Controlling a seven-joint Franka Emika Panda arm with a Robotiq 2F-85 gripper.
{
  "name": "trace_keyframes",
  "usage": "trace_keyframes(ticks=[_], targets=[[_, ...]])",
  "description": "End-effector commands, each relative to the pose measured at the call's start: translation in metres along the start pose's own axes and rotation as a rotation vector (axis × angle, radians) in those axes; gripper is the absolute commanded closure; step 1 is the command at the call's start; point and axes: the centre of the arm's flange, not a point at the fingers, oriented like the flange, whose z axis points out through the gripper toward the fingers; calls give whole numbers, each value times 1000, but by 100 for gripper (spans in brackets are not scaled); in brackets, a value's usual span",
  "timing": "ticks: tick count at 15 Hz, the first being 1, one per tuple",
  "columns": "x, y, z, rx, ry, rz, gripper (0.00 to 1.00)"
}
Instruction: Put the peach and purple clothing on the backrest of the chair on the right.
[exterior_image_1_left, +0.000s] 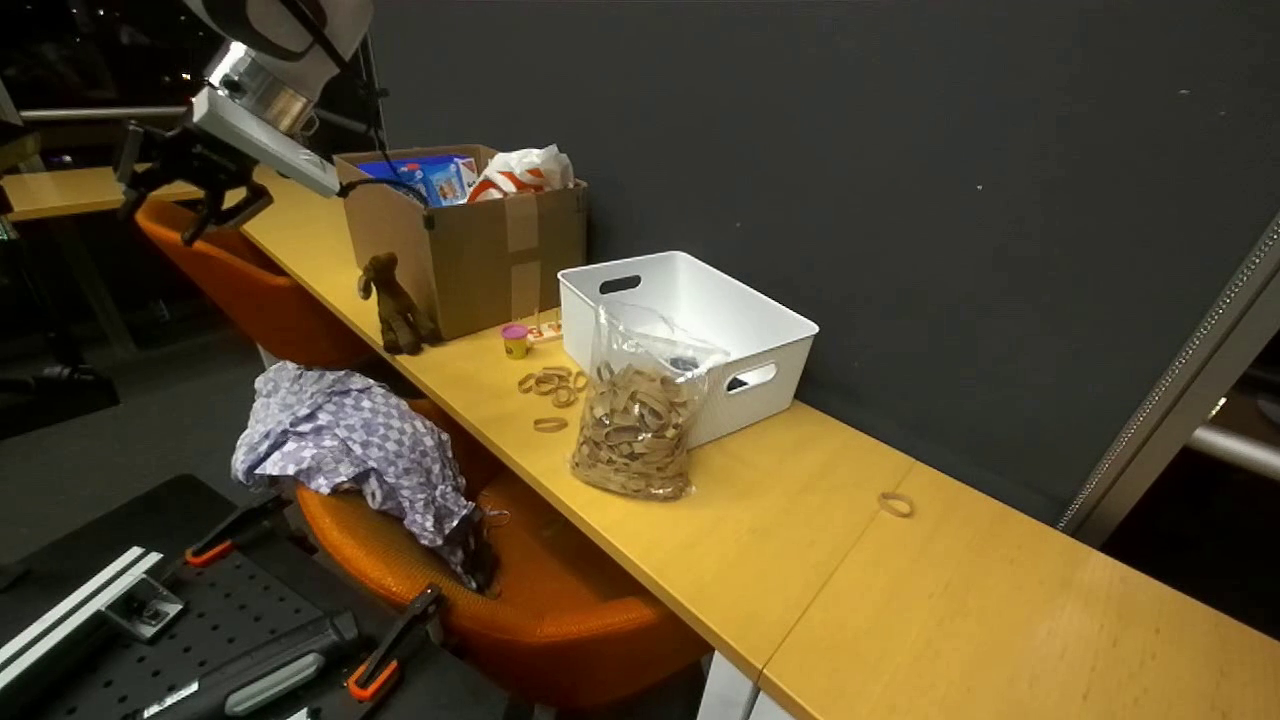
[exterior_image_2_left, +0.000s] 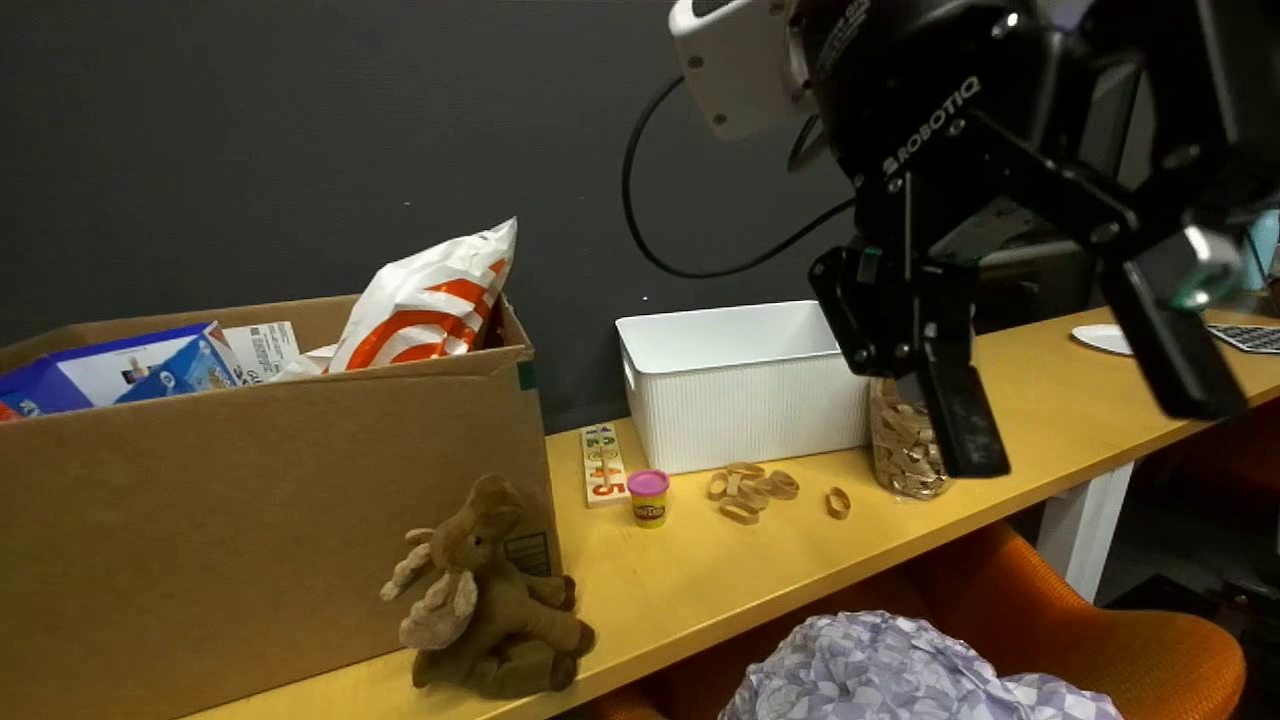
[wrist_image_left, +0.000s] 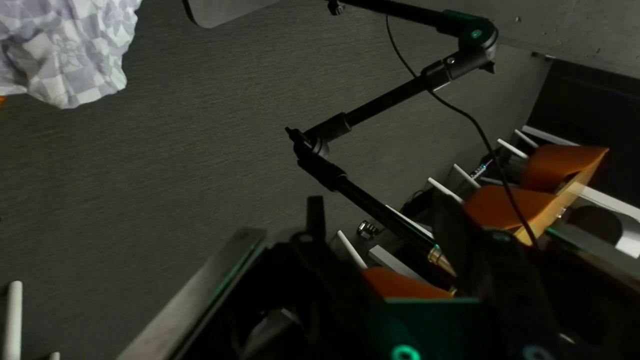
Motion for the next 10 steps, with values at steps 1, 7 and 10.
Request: trace_keyframes(ticks=[1,7,10], targets=[[-7,6,-36,-61,-15,72,8],[-42,24,-107,-294,-47,183,0],[-63,29,-148,-433,-53,246,0]])
